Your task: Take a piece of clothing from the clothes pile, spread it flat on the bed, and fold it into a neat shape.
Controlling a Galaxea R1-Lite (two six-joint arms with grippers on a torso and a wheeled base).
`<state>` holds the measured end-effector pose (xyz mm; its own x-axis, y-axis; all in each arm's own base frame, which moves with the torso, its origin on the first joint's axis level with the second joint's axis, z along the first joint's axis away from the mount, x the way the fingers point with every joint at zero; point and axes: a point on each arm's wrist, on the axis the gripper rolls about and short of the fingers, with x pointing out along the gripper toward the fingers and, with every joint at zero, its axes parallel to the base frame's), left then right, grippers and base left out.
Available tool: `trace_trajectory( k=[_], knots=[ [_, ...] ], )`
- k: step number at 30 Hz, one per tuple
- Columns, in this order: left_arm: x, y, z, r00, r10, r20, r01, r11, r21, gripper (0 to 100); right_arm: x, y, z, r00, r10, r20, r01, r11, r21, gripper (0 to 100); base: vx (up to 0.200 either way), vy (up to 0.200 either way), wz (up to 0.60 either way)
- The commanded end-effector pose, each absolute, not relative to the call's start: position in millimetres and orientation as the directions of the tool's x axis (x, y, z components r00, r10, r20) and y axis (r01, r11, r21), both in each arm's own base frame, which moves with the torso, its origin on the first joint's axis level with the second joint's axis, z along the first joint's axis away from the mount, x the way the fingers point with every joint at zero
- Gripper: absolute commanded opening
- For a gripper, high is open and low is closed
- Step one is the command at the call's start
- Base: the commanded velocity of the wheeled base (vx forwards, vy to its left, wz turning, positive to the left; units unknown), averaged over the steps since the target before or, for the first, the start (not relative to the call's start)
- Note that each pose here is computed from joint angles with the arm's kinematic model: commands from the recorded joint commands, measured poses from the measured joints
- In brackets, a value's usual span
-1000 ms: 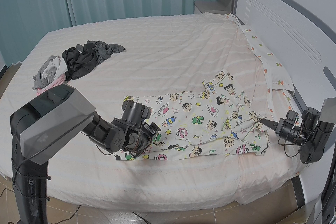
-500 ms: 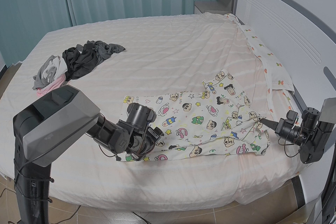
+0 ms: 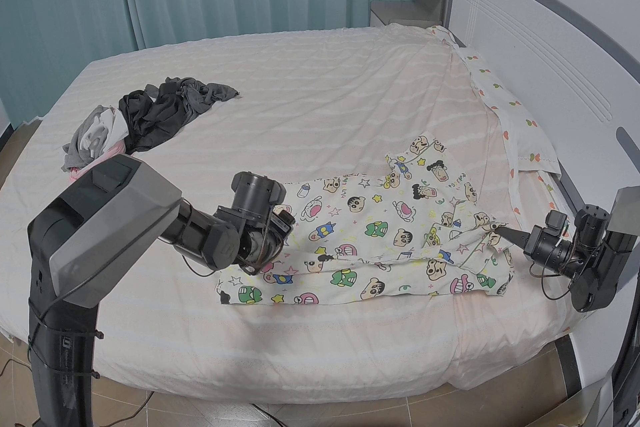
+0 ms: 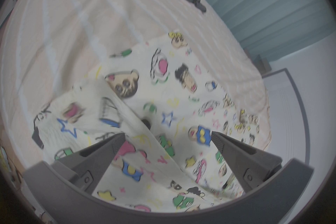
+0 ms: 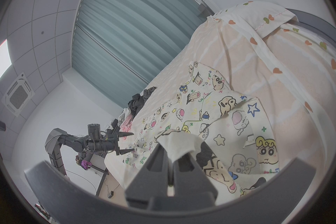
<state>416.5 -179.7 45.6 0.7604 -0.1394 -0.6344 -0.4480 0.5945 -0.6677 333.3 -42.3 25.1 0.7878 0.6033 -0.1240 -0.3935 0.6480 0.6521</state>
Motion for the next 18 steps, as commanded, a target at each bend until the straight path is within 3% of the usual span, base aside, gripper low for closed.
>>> trace_trajectory(
  k=[1, 5, 11, 18],
  knots=[
    [431.0, -163.3, 54.2, 0.803, -0.114, -0.585, -0.435, 0.559, -0.706, 100, 334.0, -42.3, 26.6, 0.79, 0.603, -0.111, -0.406, 0.65, 0.643, 0, 0.0, 0.0, 0.0],
    [443.7, -142.9, 62.1, 0.847, -0.085, -0.524, -0.404, 0.536, -0.741, 100, 334.4, -42.4, 26.3, 0.79, 0.603, -0.111, -0.406, 0.65, 0.643, 0, 0.0, 0.0, 0.0],
    [445.9, -124.1, 67.0, 0.851, -0.045, -0.524, -0.424, 0.529, -0.735, 100, 342.2, -41.1, 26.0, 0.787, 0.609, -0.099, -0.422, 0.648, 0.633, 0, 0.0, 0.0, 0.0],
    [415.9, -103.9, 95.7, 0.853, -0.03, -0.521, -0.426, 0.535, -0.729, 100, 368.5, -40.5, 22.5, 0.829, 0.556, -0.065, -0.414, 0.686, 0.599, 0, 0.0, 0.0, 0.0]
  ],
)
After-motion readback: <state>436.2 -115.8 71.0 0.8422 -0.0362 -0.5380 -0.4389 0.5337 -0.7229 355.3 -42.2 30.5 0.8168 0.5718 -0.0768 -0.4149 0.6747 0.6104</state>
